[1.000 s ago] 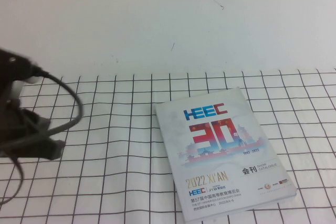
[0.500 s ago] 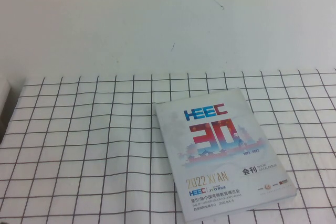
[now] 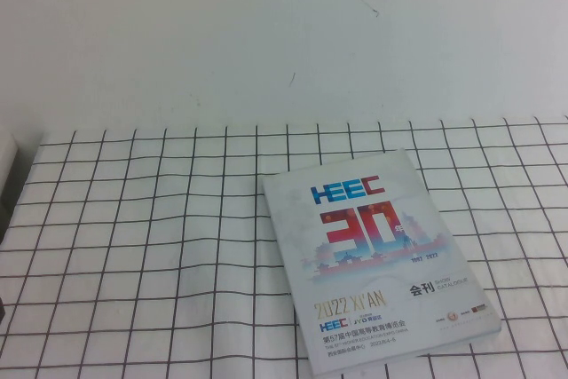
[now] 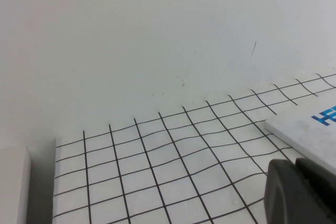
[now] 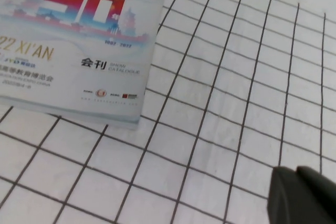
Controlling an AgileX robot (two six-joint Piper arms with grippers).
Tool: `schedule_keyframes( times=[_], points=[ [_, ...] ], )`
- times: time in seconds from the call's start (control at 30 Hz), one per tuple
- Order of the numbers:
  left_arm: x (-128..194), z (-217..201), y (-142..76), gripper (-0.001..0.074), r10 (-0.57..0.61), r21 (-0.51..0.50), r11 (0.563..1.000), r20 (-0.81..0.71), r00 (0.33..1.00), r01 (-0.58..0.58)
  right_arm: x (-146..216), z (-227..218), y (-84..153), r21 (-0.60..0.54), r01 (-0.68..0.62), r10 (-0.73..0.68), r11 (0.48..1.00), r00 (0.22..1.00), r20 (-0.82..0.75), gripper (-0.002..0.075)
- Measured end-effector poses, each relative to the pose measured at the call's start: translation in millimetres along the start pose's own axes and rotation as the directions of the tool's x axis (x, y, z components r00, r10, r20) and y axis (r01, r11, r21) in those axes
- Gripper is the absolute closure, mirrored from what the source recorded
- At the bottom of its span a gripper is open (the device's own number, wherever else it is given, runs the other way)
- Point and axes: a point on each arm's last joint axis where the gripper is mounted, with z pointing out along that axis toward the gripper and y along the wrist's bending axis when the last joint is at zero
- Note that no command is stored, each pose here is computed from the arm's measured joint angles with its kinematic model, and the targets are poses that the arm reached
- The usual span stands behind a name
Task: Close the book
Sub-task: 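Close the open booklet and leave it lying on the table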
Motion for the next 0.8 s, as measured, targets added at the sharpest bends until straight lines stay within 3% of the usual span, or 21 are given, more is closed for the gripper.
schedule_keyframes(
  times=[0.23, 0.37, 0.43, 0.5, 0.6, 0.8],
  points=[
    [-0.3, 0.0, -0.1, 0.0738, 0.0, 0.001, 1.0, 0.003, 1.0, 0.0, -5.1, 1.0, 12.0, -0.14, -0.216, 0.224, 0.966, 0.974, 0.046, 0.0729],
    [-0.3, 0.0, -0.1, 0.0738, 0.0, 0.001, 1.0, 0.003, 1.0, 0.0, -29.2, -2.2, 11.4, -0.281, -0.443, 0.513, 0.851, 0.816, 0.266, 0.0729],
    [-0.3, 0.0, -0.1, 0.0737, 0.0, 0.001, 1.0, 0.003, 1.0, 0.0, -36.8, -5.1, 6.7, -0.307, -0.494, 0.578, 0.814, 0.741, 0.341, 0.0729],
    [-0.3, 0.0, -0.1, 0.0737, 0.0, 0.001, 1.0, 0.003, 1.0, 0.0, -41.6, -7.5, 2.0, -0.296, -0.49, 0.572, 0.82, 0.709, 0.412, 0.0729],
    [-0.3, 0.0, -0.1, 0.0737, 0.0, 0.001, 1.0, 0.003, 1.0, 0.0, -44.1, -9.1, -0.7, -0.248, -0.428, 0.494, 0.869, 0.729, 0.474, 0.0729],
    [3.2, 1.0, -0.6, 0.0737, 0.0, 0.005, 1.0, 0.004, 1.0, 0.0, -41.3, -7.4, 3.2, -0.241, -0.376, 0.446, 0.895, 0.777, 0.443, 0.0729]
  ],
)
